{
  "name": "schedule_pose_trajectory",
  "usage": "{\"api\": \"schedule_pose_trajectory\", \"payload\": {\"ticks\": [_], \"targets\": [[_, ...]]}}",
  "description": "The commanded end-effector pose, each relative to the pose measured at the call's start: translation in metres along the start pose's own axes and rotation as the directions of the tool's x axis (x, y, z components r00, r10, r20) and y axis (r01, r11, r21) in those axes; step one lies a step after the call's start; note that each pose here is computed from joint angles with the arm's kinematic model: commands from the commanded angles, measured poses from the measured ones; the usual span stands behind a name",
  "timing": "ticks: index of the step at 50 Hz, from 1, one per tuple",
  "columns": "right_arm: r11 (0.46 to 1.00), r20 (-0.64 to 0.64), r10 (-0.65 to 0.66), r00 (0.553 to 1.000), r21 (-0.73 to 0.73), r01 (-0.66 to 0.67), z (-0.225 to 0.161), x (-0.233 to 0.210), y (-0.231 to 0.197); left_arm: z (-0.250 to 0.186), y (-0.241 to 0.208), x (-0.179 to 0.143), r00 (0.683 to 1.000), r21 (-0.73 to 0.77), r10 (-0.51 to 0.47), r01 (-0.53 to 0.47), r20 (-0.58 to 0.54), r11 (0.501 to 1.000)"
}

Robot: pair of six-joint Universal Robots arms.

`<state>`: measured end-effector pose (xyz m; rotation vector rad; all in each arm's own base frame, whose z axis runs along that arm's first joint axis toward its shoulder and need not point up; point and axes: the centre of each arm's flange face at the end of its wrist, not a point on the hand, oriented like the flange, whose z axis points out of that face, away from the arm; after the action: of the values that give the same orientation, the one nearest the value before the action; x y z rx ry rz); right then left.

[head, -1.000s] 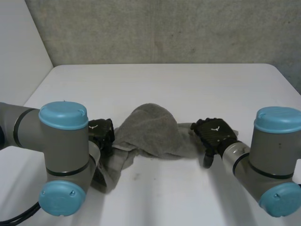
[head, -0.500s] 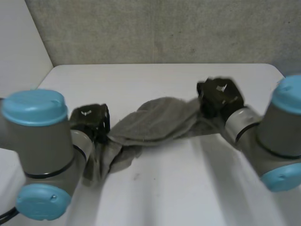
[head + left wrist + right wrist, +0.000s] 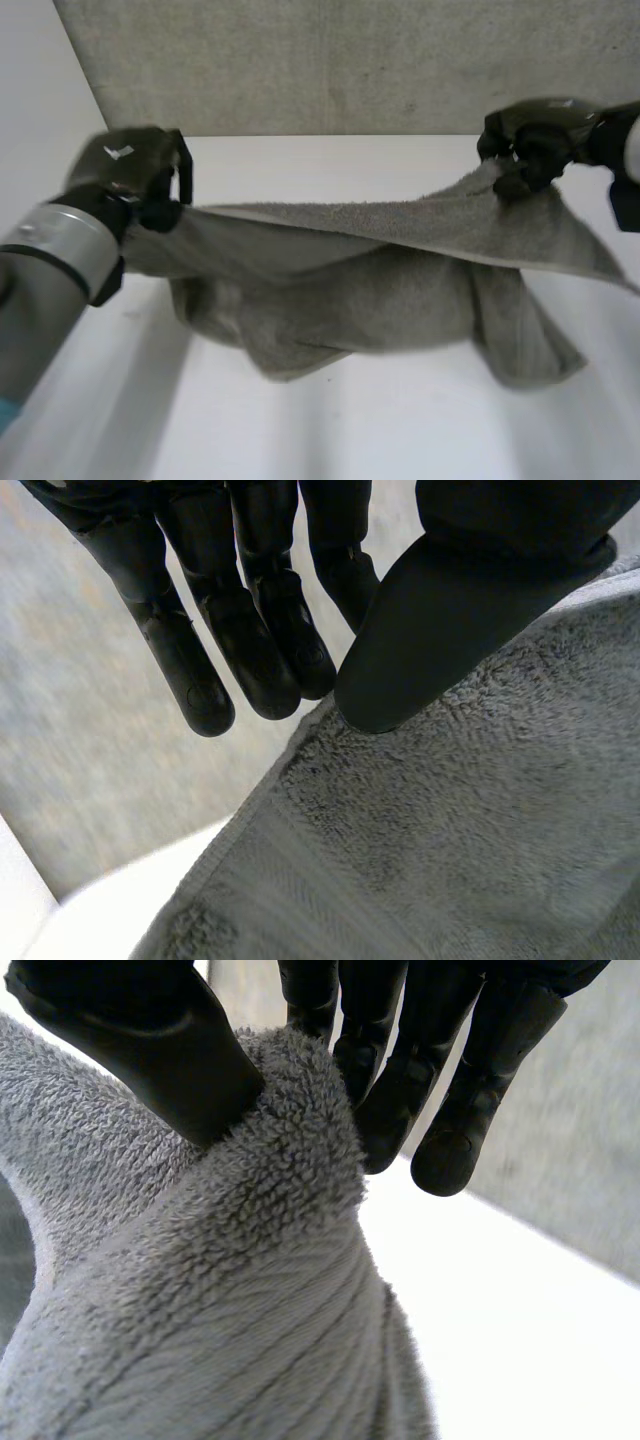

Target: Fold the towel.

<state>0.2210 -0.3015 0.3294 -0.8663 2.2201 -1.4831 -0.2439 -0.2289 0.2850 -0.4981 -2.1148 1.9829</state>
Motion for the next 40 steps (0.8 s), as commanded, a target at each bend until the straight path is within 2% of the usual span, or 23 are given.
{"api": "schedule_pose_trajectory", "payload": {"ticks": [1,3,6,12,17,23,25,34,40], "targets": [[0.993,-0.052,0.014,0.999,-0.115,-0.02,0.069,0.015,0.041,0.043,0.057,0.011,1.0,-0.153,0.013,-0.017,-0.024,0.988],[0.987,-0.05,-0.004,0.999,-0.158,-0.004,0.097,0.005,0.059,0.06,0.077,0.013,1.0,-0.2,0.016,-0.02,-0.022,0.98],[0.982,-0.06,-0.016,0.998,-0.191,0.004,0.114,0.003,0.076,0.07,0.089,0.014,1.0,-0.223,0.016,-0.02,-0.023,0.975],[0.986,-0.097,-0.041,0.994,-0.167,0.025,0.121,0.006,0.077,0.074,0.097,0.016,1.0,-0.233,0.014,-0.02,-0.028,0.972],[0.996,-0.145,-0.064,0.987,-0.063,0.056,0.094,0.009,0.051,0.075,0.098,0.015,1.0,-0.212,0.014,-0.018,-0.021,0.977],[0.997,-0.184,-0.079,0.98,-0.013,0.078,0.067,0.009,0.049,0.074,0.097,0.015,1.0,-0.206,0.013,-0.017,-0.022,0.978],[0.995,-0.212,-0.095,0.973,-0.008,0.096,0.05,0.008,0.061,0.073,0.097,0.015,1.0,-0.206,0.011,-0.016,-0.022,0.978],[0.99,-0.299,-0.138,0.944,-0.016,0.14,0.023,0.011,0.114,0.072,0.099,0.015,1.0,-0.212,0.01,-0.014,-0.022,0.977],[0.98,-0.285,-0.182,0.941,-0.125,0.152,0.012,0.01,0.158,0.071,0.1,0.015,1.0,-0.215,0.01,-0.015,-0.024,0.976]]}}
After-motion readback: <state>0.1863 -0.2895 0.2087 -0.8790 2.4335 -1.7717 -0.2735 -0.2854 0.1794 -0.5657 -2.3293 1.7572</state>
